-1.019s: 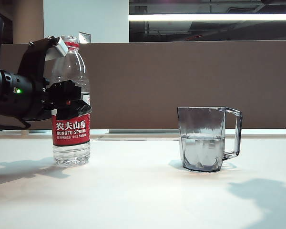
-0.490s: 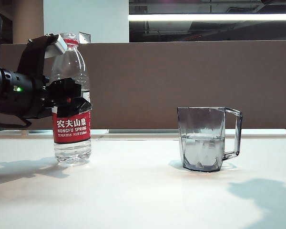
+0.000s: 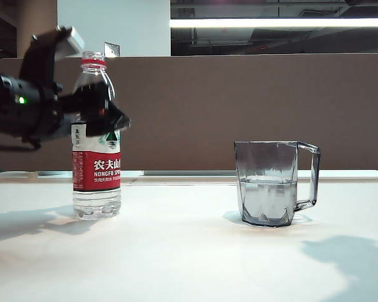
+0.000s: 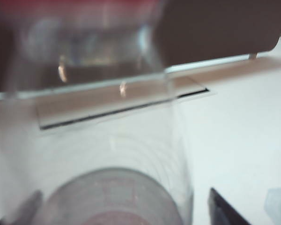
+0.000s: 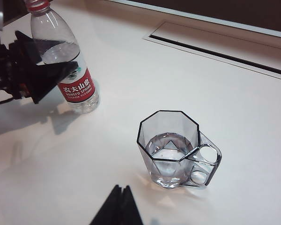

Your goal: Pick up the mineral water bottle with the left hand on the table and pour water into the mug until it's half full.

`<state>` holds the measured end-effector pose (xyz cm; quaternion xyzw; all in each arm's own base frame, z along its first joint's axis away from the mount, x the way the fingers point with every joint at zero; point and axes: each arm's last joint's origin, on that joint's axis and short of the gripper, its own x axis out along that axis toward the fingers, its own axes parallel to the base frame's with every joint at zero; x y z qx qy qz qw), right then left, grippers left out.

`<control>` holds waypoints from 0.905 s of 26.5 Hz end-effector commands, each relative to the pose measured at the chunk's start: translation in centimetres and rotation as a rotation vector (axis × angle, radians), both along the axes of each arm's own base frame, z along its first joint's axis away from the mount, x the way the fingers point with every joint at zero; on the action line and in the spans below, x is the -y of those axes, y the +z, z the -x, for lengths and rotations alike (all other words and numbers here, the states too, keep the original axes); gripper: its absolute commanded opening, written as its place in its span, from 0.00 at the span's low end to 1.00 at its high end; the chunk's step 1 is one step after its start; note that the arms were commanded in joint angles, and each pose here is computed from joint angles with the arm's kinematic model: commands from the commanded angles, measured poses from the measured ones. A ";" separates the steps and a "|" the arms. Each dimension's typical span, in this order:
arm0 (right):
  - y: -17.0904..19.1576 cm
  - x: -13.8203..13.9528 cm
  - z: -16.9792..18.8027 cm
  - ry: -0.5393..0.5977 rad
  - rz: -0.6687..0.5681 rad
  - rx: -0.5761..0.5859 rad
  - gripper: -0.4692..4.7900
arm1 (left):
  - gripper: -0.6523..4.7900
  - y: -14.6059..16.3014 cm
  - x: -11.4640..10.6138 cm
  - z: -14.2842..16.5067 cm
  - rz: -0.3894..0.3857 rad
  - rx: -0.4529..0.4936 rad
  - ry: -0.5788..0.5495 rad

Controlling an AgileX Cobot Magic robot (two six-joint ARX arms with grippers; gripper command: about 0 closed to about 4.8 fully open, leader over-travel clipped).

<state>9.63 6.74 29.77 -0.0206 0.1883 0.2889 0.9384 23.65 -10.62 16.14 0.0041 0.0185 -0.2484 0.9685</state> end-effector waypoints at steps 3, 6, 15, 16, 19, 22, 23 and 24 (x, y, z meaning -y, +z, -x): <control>0.4 0.0 0.0 0.001 -0.012 0.017 0.09 | 0.99 1.2 -0.4 1.2 -0.044 -0.106 -0.006; 0.4 0.0 0.0 0.001 -0.013 0.018 0.09 | 0.99 1.9 -0.8 2.2 -0.069 -0.164 -0.007; 0.8 0.0 -0.1 -0.001 -0.036 0.053 0.09 | 0.97 4.5 -2.0 4.7 -0.074 -0.176 -0.007; 0.9 -0.1 -0.1 -0.001 -0.042 0.061 0.09 | 0.95 4.7 -2.1 5.0 -0.075 -0.177 -0.007; 1.1 -0.1 -0.2 0.000 -0.055 0.079 0.09 | 0.70 5.2 -2.6 6.1 -0.084 -0.199 -0.008; 1.1 -0.2 -0.2 0.011 -0.066 0.096 0.09 | 0.09 5.5 -3.2 7.6 -0.106 -0.252 -0.008; 1.0 -0.2 -0.2 0.028 -0.064 0.107 0.09 | 0.11 5.5 -3.4 8.0 -0.112 -0.264 -0.008; 0.9 -0.3 -0.2 0.047 -0.062 0.120 0.09 | 0.11 5.5 -3.5 8.3 -0.116 -0.275 -0.008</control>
